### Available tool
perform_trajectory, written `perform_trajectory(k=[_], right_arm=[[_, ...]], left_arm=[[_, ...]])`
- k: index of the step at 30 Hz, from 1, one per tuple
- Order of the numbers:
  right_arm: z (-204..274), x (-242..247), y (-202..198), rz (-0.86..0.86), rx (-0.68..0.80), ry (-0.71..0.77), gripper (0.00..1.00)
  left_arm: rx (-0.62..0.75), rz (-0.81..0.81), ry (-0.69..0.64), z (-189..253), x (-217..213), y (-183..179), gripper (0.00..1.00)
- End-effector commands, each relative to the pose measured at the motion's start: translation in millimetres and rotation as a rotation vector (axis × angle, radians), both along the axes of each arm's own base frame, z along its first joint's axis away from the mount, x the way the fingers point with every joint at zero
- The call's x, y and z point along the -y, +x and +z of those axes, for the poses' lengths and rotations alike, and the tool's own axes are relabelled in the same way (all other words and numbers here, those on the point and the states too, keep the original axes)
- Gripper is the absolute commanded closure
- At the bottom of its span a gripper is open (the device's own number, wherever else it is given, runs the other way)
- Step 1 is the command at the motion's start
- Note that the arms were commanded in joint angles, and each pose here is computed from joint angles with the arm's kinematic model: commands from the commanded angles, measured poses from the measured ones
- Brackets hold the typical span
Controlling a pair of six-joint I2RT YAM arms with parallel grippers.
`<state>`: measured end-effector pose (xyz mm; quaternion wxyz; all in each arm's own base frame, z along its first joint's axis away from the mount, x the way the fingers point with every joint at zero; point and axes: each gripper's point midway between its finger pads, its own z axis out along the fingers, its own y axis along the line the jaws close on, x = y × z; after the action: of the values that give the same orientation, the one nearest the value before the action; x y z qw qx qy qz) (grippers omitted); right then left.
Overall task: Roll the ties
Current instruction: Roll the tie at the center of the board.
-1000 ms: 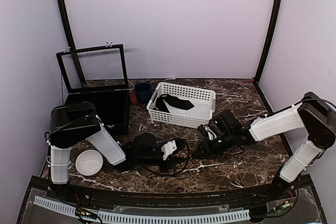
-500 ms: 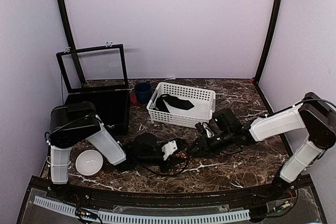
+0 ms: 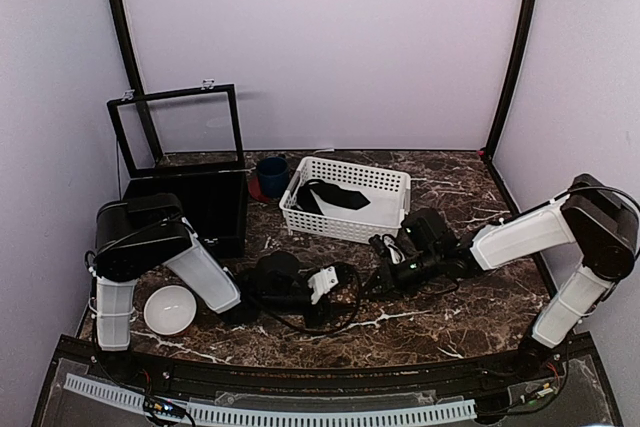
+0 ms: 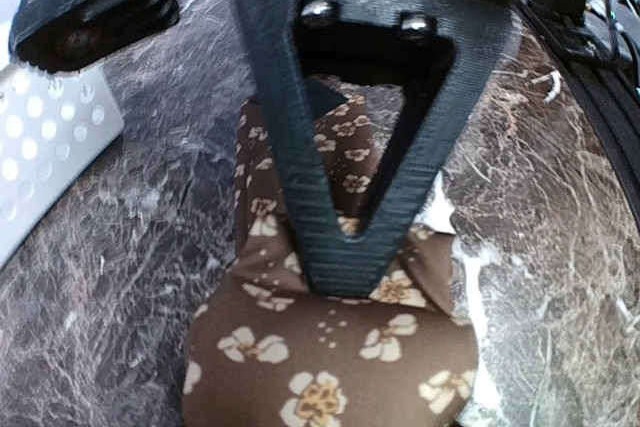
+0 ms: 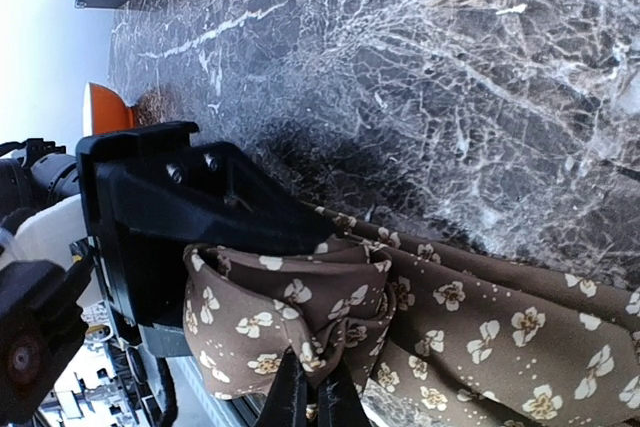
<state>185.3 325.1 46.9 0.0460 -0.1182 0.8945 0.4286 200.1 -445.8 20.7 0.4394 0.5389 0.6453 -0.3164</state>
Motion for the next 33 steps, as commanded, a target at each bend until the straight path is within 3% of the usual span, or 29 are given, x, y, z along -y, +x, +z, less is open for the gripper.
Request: perform_trajectory(k=[1,9,19,23,33], right_arm=[[-10,5,2,0.009,0.049,-0.026,1.00],[-23,19,6,-0.003,0.053,-0.046,1.00],[-33,29,11,-0.009,0.039,-0.043,1.00],[-29,28,11,-0.009,0.042,-0.030,1.00],[-11,21,16,-0.010,0.060,-0.007,1.00]], left_arm=[[-0.077,-0.001,0.083,-29,-22,-14,0.46],[-0.050,-0.039,-0.070,2,-18,-21,0.18],[-0.048,0.026,-0.209,18,-23,2,0.11],[-0.055,-0.049,-0.137,7,-8,1,0.03],[-0.150,-0.212,-0.079,-20,15,-15,0.03]])
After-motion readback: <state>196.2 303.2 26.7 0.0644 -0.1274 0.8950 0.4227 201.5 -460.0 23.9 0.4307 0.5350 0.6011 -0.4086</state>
